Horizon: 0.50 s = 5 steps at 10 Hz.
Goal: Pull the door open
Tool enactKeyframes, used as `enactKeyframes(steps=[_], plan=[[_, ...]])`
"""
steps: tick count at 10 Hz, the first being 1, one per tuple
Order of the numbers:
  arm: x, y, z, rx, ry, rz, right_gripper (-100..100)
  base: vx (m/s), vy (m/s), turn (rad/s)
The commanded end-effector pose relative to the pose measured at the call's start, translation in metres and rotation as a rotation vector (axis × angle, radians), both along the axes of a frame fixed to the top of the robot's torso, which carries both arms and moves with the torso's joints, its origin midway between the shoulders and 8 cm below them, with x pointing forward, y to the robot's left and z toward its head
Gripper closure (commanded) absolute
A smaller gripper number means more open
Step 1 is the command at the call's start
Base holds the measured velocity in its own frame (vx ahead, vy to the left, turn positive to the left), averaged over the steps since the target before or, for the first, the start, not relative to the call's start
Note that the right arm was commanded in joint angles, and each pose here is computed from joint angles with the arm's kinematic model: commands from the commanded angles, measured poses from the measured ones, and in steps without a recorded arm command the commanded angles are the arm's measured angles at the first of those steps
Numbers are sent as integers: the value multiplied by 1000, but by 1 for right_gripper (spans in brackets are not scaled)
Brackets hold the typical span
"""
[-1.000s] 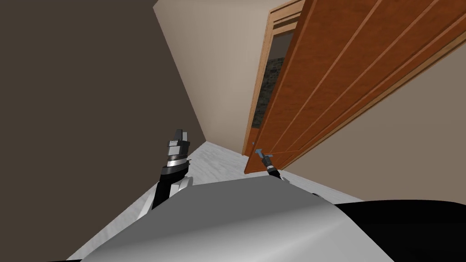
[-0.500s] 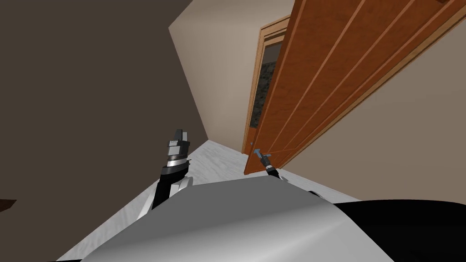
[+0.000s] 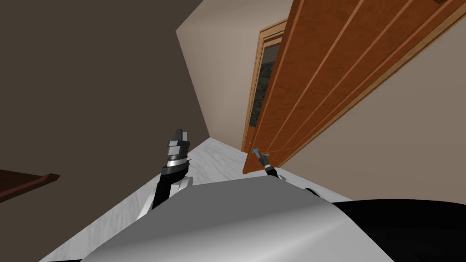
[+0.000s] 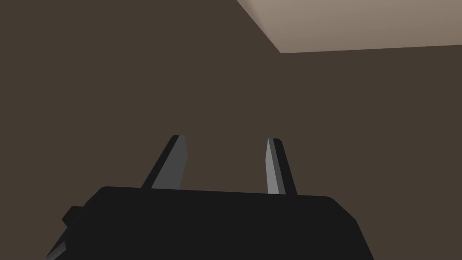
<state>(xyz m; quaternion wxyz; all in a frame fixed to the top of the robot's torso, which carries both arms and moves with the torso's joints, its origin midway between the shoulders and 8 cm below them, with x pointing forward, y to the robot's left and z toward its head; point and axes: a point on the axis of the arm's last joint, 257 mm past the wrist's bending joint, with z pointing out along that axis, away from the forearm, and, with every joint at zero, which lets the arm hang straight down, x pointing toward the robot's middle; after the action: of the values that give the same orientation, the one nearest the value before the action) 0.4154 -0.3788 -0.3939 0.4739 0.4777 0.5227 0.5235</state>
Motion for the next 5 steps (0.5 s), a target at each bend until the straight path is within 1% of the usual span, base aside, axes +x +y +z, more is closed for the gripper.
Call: enactKeyframes(steps=[1, 3, 4, 5], plan=[[-8, -7, 0, 0, -1, -2, 100, -108, -20, 203], [-21, -17, -1, -1, -1, -4, 100, -196, -45, 226], [-20, -16, 0, 0, -3, -3, 100, -136, -21, 61], [-28, -22, -1, -1, -2, -5, 100, -131, -22, 146]])
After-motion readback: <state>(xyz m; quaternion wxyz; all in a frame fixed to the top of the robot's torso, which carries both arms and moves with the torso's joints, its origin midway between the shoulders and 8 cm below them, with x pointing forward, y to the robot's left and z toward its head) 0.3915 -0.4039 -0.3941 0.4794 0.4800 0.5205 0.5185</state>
